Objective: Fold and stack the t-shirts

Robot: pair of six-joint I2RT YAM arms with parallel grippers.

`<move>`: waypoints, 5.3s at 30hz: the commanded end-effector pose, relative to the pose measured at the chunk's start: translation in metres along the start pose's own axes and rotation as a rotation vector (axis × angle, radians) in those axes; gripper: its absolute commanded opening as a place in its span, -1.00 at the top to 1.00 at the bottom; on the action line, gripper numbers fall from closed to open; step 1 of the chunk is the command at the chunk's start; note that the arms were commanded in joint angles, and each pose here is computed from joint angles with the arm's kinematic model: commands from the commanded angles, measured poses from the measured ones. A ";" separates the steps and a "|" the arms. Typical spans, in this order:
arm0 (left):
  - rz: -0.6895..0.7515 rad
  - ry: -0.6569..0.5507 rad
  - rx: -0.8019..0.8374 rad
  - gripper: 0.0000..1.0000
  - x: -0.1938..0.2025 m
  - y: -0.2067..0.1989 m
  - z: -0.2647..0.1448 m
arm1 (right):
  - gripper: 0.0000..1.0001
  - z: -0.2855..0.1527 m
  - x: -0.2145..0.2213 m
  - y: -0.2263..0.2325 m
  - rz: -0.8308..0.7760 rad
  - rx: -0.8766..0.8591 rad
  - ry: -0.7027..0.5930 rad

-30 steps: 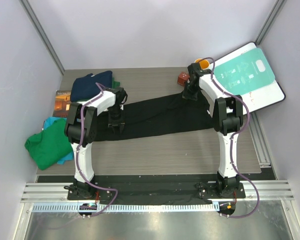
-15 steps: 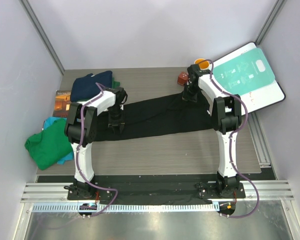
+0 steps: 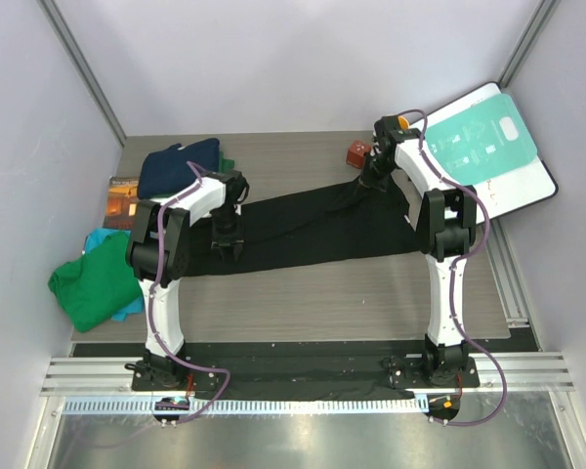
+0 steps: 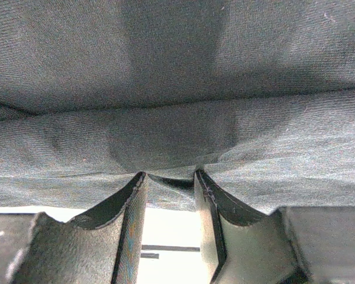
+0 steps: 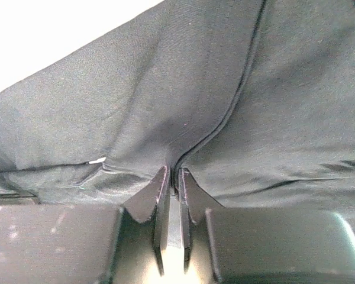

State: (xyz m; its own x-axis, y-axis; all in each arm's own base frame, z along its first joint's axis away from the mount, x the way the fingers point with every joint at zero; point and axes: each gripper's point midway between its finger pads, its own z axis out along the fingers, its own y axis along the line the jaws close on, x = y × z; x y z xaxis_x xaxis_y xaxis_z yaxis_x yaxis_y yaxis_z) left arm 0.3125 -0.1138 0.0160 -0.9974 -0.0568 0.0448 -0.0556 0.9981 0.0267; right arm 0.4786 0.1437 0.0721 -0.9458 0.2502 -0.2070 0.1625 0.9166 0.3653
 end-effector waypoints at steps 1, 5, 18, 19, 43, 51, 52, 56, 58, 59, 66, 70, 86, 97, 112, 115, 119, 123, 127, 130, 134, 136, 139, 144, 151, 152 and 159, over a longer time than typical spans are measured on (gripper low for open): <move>0.005 -0.004 0.008 0.24 -0.005 -0.003 0.011 | 0.66 -0.024 -0.015 0.018 0.001 -0.057 -0.056; 0.005 -0.003 0.007 0.24 -0.006 -0.003 0.011 | 0.71 -0.023 -0.016 0.016 0.028 -0.078 -0.048; 0.006 0.003 0.005 0.25 -0.006 -0.003 0.012 | 0.98 -0.030 -0.032 0.031 0.016 -0.135 -0.101; 0.006 0.004 0.005 0.26 -0.005 -0.003 0.012 | 0.98 -0.031 -0.031 0.032 0.008 -0.145 -0.096; 0.006 0.010 0.003 0.26 -0.007 -0.003 0.014 | 0.39 -0.003 0.007 -0.004 0.015 -0.038 0.001; 0.005 0.013 0.001 0.26 -0.007 -0.004 0.016 | 0.38 -0.009 0.006 -0.011 -0.010 0.006 -0.010; 0.006 0.014 0.001 0.26 -0.007 -0.003 0.017 | 0.38 -0.008 0.006 -0.013 -0.008 0.010 -0.009; 0.006 0.014 0.001 0.26 -0.007 -0.003 0.016 | 0.38 -0.006 0.007 -0.013 -0.006 0.010 -0.001; 0.006 0.015 -0.001 0.26 -0.007 -0.003 0.017 | 0.38 -0.005 0.008 -0.013 -0.004 0.009 0.001; 0.006 0.017 0.000 0.27 -0.006 -0.003 0.017 | 0.38 -0.004 0.008 -0.014 -0.002 0.009 0.003; 0.006 0.017 0.000 0.26 -0.006 -0.003 0.018 | 0.38 0.004 0.011 -0.014 0.002 0.008 0.019; 0.006 0.020 -0.001 0.27 -0.005 -0.002 0.019 | 0.42 0.008 0.011 -0.014 0.006 0.005 0.022; 0.008 0.016 0.000 0.27 -0.005 -0.003 0.017 | 0.63 0.026 0.018 -0.018 -0.020 0.047 0.038; 0.009 0.012 0.000 0.27 -0.006 -0.003 0.015 | 0.26 0.023 0.025 -0.034 -0.049 0.132 0.034; 0.007 0.021 -0.007 0.26 -0.002 -0.001 0.019 | 0.82 0.033 0.026 -0.025 -0.016 0.083 0.048; 0.008 0.017 -0.005 0.27 -0.004 -0.002 0.018 | 0.84 0.030 0.023 -0.023 -0.013 0.075 0.038; 0.006 0.016 0.000 0.27 -0.006 -0.003 0.017 | 0.98 0.026 0.020 -0.020 -0.014 0.072 0.030; 0.008 0.011 0.002 0.27 -0.007 -0.003 0.015 | 0.98 0.019 0.013 -0.013 -0.016 0.055 0.011; 0.006 0.010 0.003 0.27 -0.007 -0.003 0.015 | 0.98 0.010 0.006 -0.003 -0.015 0.030 -0.002; 0.006 0.010 0.003 0.27 -0.006 -0.003 0.015 | 0.98 0.003 -0.001 0.004 -0.015 0.015 -0.021; 0.008 0.007 0.004 0.27 -0.007 -0.003 0.015 | 0.98 -0.005 -0.008 0.010 -0.022 0.001 -0.044; 0.008 0.008 0.003 0.27 -0.007 -0.004 0.015 | 0.98 -0.008 -0.010 0.013 -0.022 -0.009 -0.046; 0.006 0.007 0.004 0.27 -0.007 -0.003 0.014 | 0.98 -0.012 -0.016 0.020 -0.020 -0.026 -0.062; 0.006 0.006 0.004 0.27 -0.007 -0.003 0.015 | 0.98 -0.020 -0.031 0.035 -0.022 -0.068 -0.104; 0.008 0.015 0.030 0.27 -0.003 -0.007 0.014 | 0.87 0.004 -0.041 0.055 0.003 -0.163 -0.098; 0.006 0.015 0.030 0.27 -0.003 -0.007 0.014 | 0.55 0.008 -0.039 0.059 0.001 -0.188 -0.083; 0.003 0.024 0.030 0.27 0.005 -0.005 0.018 | 0.24 0.005 -0.030 0.097 -0.072 -0.303 -0.088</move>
State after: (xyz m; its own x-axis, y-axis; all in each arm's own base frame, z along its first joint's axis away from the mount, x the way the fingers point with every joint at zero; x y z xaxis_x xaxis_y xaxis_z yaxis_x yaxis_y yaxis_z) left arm 0.3111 -0.1156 0.0147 -0.9964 -0.0589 0.0603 -0.0581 0.9982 0.0160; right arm 0.5168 0.1945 0.0630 -0.9393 0.2613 -0.2223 0.1180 0.8545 0.5059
